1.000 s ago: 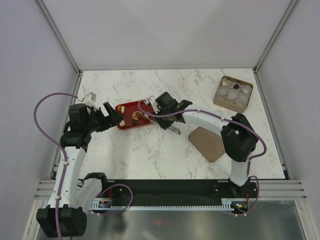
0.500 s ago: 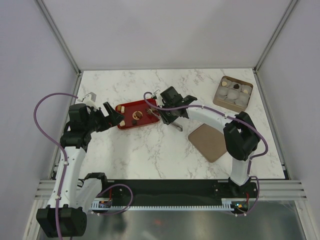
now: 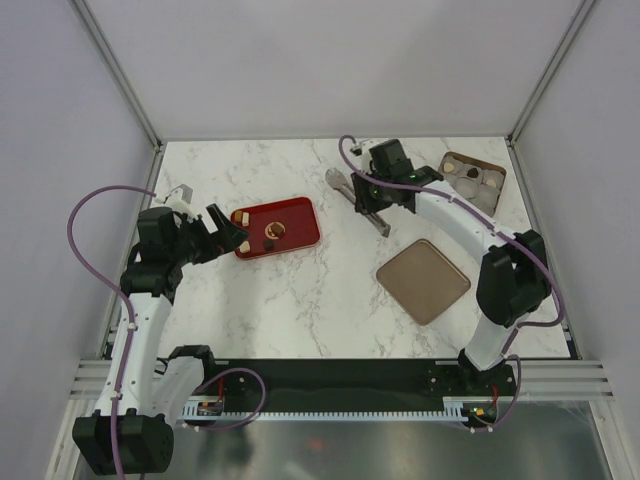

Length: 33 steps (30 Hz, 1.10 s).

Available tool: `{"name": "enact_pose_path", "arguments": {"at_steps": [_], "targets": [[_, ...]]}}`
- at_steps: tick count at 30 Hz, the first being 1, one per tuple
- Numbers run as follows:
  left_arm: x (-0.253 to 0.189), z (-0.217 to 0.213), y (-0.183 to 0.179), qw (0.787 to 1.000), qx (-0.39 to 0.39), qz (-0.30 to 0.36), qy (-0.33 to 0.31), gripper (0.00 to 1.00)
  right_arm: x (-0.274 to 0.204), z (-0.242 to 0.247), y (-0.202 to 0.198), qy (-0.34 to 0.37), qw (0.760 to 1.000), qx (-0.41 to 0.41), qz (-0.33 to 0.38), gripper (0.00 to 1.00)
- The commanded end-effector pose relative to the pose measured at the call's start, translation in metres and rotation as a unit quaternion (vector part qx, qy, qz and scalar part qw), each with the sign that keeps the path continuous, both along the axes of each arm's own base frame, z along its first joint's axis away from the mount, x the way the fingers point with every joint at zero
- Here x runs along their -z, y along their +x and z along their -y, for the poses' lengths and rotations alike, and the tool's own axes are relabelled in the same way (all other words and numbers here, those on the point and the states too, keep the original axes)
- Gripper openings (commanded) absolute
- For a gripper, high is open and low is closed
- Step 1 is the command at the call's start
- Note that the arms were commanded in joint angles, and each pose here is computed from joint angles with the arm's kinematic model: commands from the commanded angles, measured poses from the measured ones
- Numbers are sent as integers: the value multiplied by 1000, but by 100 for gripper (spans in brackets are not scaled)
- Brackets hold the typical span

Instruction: Pack the chocolate

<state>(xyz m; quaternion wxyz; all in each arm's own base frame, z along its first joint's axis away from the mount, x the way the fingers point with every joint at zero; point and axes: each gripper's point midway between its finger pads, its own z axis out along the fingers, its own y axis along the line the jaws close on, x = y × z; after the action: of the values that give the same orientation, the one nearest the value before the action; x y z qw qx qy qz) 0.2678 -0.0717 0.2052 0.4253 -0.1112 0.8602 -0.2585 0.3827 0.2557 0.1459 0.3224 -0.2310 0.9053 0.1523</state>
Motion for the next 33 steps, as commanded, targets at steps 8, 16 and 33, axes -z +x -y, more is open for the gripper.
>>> {"name": "enact_pose_path", "arguments": {"at_steps": [8, 16, 33], "targets": [[-10, 2, 3, 999, 17, 27, 7, 98, -76, 198, 61, -13, 945, 315, 82, 32], [-11, 3, 3, 999, 21, 28, 4, 98, -72, 280, 50, -60, 902, 422, 69, 34], [-11, 4, 3, 999, 24, 29, 2, 98, -35, 280, 58, -43, 917, 397, 13, 40]]}}
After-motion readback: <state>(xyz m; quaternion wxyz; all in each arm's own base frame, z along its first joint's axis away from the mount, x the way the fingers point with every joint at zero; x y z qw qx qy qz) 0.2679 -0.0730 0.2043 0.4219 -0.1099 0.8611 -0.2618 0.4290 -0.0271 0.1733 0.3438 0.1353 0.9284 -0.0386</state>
